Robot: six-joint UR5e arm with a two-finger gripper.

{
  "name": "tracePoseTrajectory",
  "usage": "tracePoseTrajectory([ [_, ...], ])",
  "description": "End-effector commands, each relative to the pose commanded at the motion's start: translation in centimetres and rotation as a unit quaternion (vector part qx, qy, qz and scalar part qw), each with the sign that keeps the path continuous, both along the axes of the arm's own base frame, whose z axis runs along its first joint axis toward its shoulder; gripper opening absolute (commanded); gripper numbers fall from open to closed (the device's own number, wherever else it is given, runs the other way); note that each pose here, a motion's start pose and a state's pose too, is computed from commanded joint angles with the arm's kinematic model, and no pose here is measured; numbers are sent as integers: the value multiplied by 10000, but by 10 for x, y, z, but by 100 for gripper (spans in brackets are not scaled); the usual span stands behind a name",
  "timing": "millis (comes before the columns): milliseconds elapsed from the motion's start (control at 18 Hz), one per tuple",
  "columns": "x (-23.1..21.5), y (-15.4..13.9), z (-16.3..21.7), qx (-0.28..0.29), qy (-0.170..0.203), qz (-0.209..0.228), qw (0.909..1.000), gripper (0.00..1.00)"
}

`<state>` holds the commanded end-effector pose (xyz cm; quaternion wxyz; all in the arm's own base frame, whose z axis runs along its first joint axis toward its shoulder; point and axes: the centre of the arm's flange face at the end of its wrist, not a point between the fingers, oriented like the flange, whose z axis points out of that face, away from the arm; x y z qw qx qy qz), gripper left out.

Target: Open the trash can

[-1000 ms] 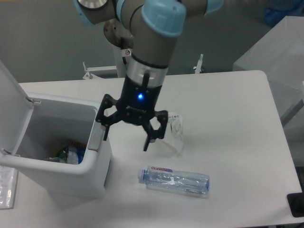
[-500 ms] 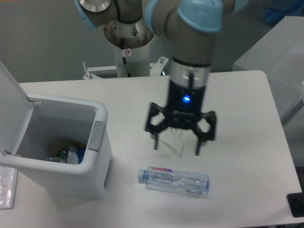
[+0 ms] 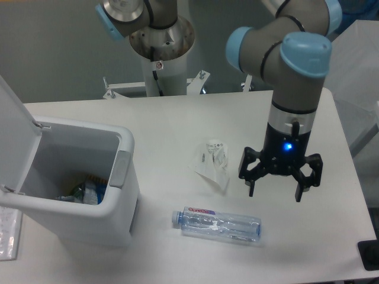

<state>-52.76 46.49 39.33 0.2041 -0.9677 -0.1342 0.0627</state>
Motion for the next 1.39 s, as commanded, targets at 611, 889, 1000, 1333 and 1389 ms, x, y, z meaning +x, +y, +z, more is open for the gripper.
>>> tracePoseTrajectory([
  [611,3,-20,-44,-1410,416,-2150,9655,100],
  [889,5,-22,-51,-1560,399,-2133,9636,100],
  [1000,5,-22,-51,-1558,394,-2112,9642,100],
  [1333,6,-23,-52,-1560,386,-2113,9641,100],
  [1389,7,-22,-52,-1559,387,-2120,9640,100],
])
